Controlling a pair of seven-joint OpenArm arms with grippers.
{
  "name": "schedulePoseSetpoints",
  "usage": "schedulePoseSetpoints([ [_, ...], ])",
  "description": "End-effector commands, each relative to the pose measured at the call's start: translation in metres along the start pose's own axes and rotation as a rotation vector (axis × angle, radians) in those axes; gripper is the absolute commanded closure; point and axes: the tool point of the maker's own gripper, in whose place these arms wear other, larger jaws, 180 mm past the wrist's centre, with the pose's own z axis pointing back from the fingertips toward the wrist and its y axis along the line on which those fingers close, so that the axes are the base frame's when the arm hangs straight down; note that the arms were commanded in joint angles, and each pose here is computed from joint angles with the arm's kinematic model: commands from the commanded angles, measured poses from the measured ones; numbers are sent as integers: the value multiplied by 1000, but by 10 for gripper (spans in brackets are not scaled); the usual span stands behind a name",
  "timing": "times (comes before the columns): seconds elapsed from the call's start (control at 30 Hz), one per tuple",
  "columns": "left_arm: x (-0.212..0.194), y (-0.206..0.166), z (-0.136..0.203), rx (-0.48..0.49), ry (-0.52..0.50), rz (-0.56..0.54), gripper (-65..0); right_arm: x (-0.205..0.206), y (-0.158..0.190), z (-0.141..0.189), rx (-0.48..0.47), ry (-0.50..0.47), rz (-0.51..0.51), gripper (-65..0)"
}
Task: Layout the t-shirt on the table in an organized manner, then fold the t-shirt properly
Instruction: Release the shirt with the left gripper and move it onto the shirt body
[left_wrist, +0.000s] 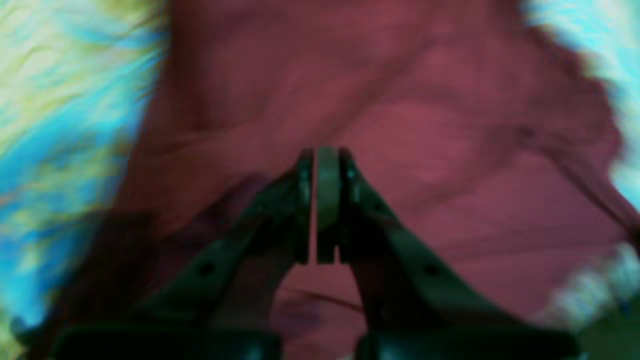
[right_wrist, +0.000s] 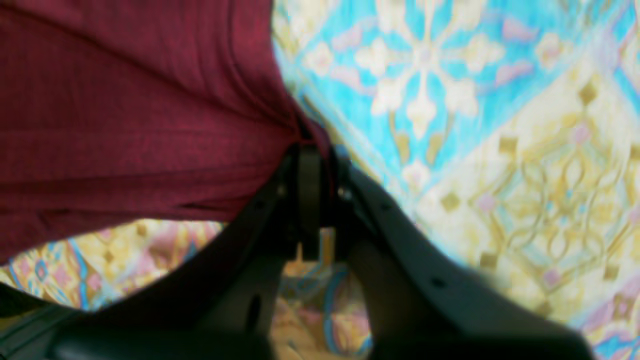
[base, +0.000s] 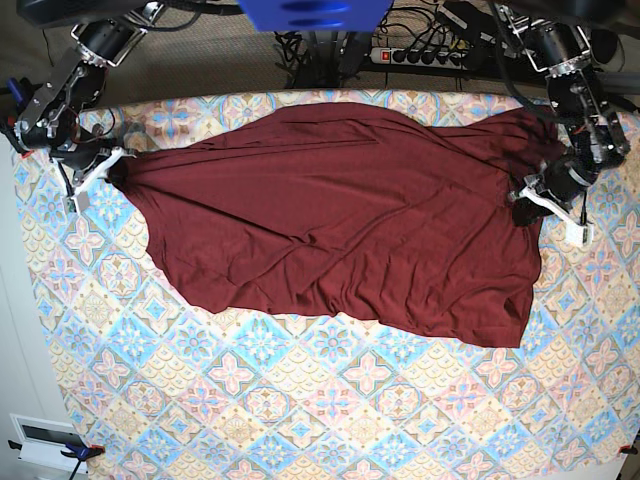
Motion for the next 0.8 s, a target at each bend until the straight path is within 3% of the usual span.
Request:
schedulePoseSetpoints([
  [0.0,17,-16,11,-52,-43,-40,0,13,-9,6,-32,-31,25,0],
  [0.1,19,-72,28,-208,-34,-122,0,13,-12,5,-58,-10,39,0],
  [0.23,21,-99,41,-254,-38,-210,0,41,-2,-3,-57,-28,103,0],
  [0.33,21,-78,36,-160,-23,-215,0,72,4,-4,-50,-109,129,0],
  [0.47,17,-34,25,5,-18,-193,-15,75,2,-4,-66,-112,137,0],
  [0.57,-1,6,16,105,26,-131,-107,68,-6,-5,-104,-73,149,0],
  [0.63,-11,20,8,127,48,-80,-178,58,-6,-14,-107,-27,157,-5],
  [0.77,-32,38,-2,137,92,13,-282,55,-6,-25,-93,-38,147,-69],
])
